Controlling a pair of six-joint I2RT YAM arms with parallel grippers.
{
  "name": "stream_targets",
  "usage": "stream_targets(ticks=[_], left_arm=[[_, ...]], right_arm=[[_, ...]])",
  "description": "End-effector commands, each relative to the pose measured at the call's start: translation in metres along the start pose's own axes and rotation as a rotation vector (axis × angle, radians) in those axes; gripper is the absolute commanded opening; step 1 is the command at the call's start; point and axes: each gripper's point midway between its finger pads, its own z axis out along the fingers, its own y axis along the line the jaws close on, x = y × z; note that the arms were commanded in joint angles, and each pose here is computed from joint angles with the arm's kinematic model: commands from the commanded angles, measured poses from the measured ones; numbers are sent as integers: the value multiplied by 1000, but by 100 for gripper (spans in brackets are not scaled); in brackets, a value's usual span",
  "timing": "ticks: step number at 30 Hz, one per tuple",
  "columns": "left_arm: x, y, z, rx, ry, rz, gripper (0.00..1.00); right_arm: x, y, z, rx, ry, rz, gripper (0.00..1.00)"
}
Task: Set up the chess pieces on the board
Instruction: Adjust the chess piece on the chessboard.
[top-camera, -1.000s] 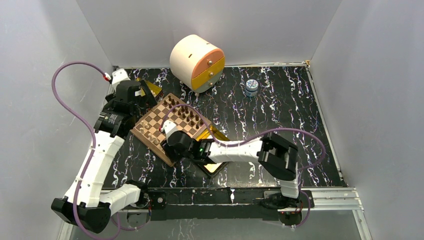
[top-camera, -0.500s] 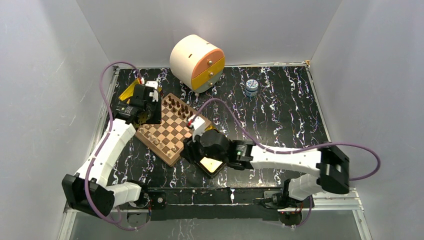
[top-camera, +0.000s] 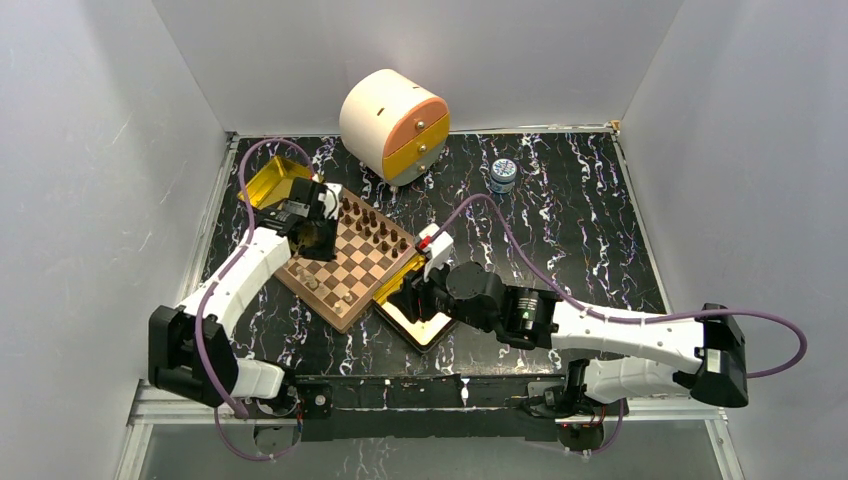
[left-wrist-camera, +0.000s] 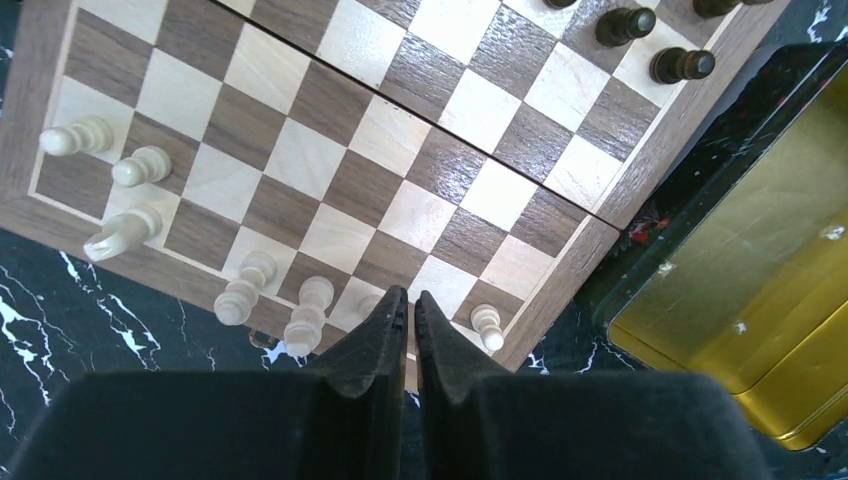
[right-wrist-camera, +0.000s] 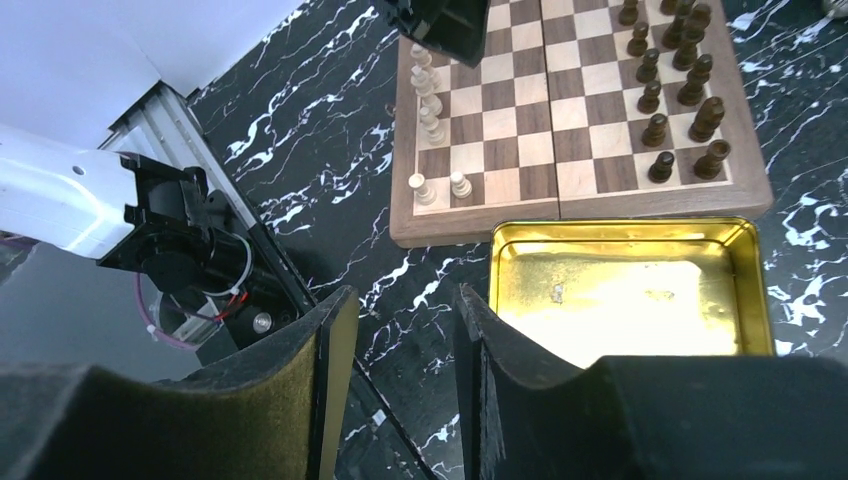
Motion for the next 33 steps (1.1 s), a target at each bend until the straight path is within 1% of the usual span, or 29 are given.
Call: stream_targets(ticks=[1,4,17,22,33], left_arm=[[8,-14,9,50,27,33,4],[18,-15,16,43,61,51,2],[52,-5,38,-27,194,171,2],[56,7,39,-81,218,245,1],[55,4,45,-70,219,264,0]], right_arm=[[-21,-5,-9,29,-82,-18,47],[-24,-7,-12,41,-91,-28,47],[-42,-12,-19,72,-142,-45,48],[-51,-10,-23,65,-168,-48,48],[-58,-6,-23,54,-182,-44,48]])
